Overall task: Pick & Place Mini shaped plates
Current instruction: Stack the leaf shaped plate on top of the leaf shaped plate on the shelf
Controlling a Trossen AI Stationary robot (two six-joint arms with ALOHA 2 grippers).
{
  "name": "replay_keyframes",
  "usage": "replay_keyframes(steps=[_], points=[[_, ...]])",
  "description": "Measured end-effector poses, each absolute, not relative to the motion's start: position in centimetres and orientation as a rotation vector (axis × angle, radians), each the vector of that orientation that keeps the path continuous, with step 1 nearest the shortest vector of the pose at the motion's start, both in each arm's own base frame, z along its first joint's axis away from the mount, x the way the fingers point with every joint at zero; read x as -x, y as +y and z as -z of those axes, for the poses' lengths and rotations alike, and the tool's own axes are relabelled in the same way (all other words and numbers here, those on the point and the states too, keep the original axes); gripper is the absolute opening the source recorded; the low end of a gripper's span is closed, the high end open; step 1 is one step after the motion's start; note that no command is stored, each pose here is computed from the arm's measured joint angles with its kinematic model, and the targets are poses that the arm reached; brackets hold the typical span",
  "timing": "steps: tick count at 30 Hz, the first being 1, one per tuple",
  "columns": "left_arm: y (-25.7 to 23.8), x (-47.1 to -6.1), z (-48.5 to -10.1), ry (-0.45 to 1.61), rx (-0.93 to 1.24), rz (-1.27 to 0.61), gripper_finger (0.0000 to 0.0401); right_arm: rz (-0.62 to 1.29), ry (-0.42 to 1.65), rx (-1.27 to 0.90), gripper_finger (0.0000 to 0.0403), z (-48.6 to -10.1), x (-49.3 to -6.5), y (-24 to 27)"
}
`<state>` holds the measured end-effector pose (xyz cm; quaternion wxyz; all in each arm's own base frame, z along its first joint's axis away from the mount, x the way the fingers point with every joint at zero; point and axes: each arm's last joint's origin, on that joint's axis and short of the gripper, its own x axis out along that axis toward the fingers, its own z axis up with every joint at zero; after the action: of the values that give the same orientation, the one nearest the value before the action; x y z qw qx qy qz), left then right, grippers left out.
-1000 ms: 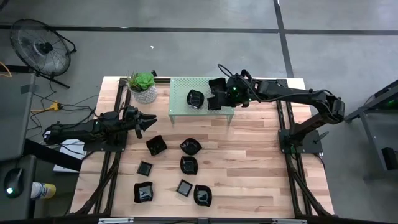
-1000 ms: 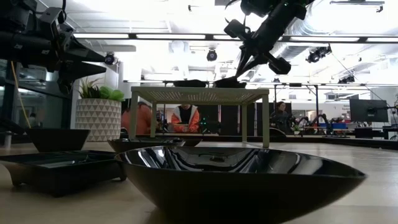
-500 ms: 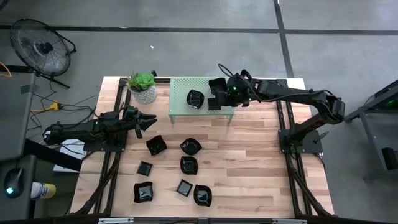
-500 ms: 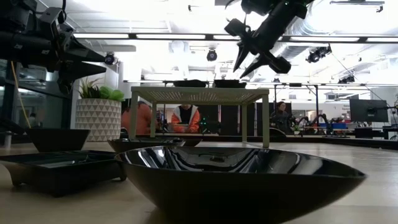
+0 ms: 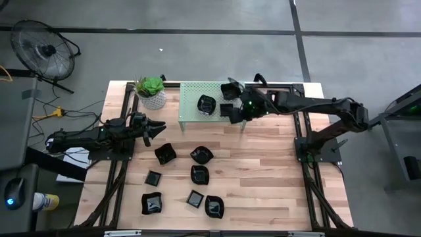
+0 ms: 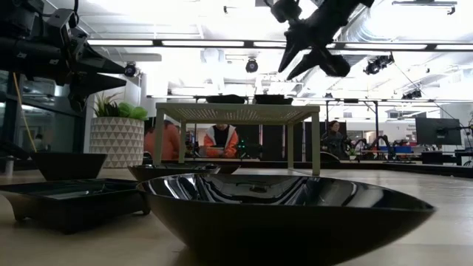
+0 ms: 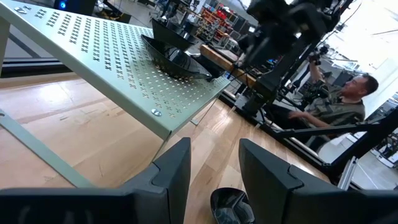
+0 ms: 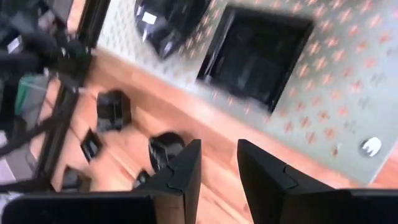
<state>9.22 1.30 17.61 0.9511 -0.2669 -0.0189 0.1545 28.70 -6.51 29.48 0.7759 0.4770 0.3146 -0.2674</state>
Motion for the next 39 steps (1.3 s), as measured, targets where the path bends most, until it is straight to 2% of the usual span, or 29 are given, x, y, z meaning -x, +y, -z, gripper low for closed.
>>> replay_keyframes(steps=[14, 23, 29, 39], points=[[1.3, -9.2, -17.6, -0.038, 0.542, -0.314, 0.0134, 0.592, 0.885, -0.805, 0.0099, -28.4, -27.7, 2.4], [1.3, -9.2, -17.6, -0.038, 0.542, -0.314, 0.0133, 0.548, 0.920, -0.731, 0.0099, -27.8, -26.9, 7.2], [1.3, -9.2, -17.6, -0.038, 0.542, -0.314, 0.0134, 0.483, 1.013, -0.724, 0.0099, -25.8, -27.8, 9.8], [1.3, -9.2, -17.6, -0.038, 0.543, -0.314, 0.0134, 0.277, 1.086, -0.782, 0.0099, -20.7, -31.7, 14.0]])
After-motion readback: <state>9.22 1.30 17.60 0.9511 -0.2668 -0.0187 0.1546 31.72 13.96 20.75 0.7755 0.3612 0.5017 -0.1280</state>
